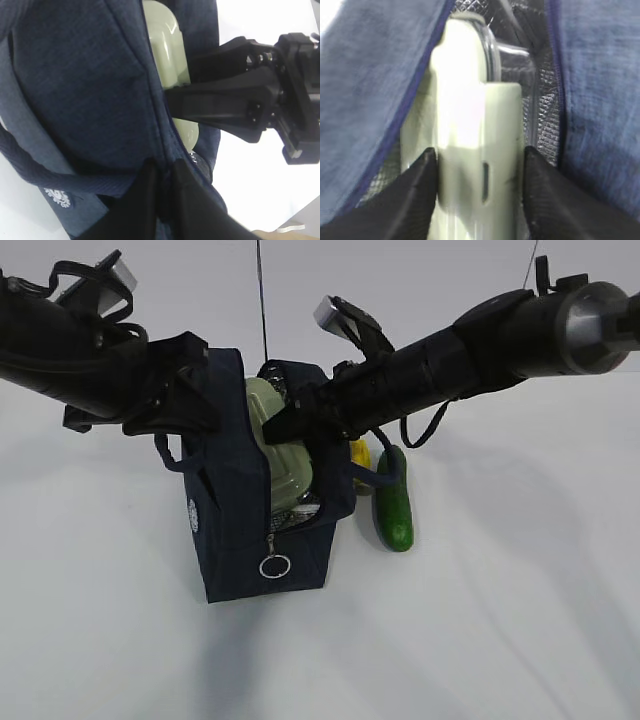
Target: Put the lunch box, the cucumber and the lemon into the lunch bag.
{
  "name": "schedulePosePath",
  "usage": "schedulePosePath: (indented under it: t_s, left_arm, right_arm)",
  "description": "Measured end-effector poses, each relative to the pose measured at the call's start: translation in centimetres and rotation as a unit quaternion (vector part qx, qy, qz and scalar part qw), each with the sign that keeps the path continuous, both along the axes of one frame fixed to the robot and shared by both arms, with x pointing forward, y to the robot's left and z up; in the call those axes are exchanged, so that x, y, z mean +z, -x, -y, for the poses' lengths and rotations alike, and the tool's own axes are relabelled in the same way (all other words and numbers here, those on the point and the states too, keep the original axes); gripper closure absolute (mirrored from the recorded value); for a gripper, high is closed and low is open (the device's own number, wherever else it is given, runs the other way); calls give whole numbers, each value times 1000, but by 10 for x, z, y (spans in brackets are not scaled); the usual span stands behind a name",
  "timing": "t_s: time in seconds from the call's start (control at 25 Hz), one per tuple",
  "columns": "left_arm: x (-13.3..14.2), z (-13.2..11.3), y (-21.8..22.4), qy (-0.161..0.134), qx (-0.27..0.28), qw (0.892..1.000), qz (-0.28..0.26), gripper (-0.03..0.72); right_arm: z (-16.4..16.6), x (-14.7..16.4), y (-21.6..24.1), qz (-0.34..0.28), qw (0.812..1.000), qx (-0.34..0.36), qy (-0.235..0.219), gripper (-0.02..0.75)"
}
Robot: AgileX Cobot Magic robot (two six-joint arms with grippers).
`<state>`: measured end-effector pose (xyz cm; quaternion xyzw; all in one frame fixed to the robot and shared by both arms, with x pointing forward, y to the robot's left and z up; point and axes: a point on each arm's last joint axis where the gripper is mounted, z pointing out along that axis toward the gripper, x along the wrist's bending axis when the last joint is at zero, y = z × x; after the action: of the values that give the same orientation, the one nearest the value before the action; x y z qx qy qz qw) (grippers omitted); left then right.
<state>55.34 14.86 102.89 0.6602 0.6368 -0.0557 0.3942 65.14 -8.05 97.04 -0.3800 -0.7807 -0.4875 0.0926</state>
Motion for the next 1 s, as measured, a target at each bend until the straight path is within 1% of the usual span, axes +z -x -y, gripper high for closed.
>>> schedulePosePath:
  t_s: [0.08,0.28,0.44,0.56,0.64,0.72,0.84,1.0]
  left_arm:
    - [0,0,0,0,0,1000,0,671]
    - [0,0,0,-1,-2,1000,0,671]
    - [0,0,0,-3,-4,1000,1,671]
    - [0,0,0,-3,-5,1000,1,671]
    - [-1,0,0,-6,-6,1000,2,671]
    - [-1,-1,0,-18,-12,1000,6,671]
    - [-2,-3,1,-33,-20,999,12,671]
    - [-3,-4,1,-42,-25,999,15,671]
  right_arm:
    - [0,0,1,-1,1000,6,-1,393]
    - [-2,1,5,-12,1000,25,-9,336]
    - [-6,6,9,-22,998,47,-29,331]
    - [-7,12,10,-15,997,72,-27,329]
    - [-7,18,10,-6,996,93,-11,328]
    - [-7,26,9,0,994,112,10,328]
    - [-4,39,7,3,989,137,60,327]
    - [3,56,4,-2,981,146,127,327]
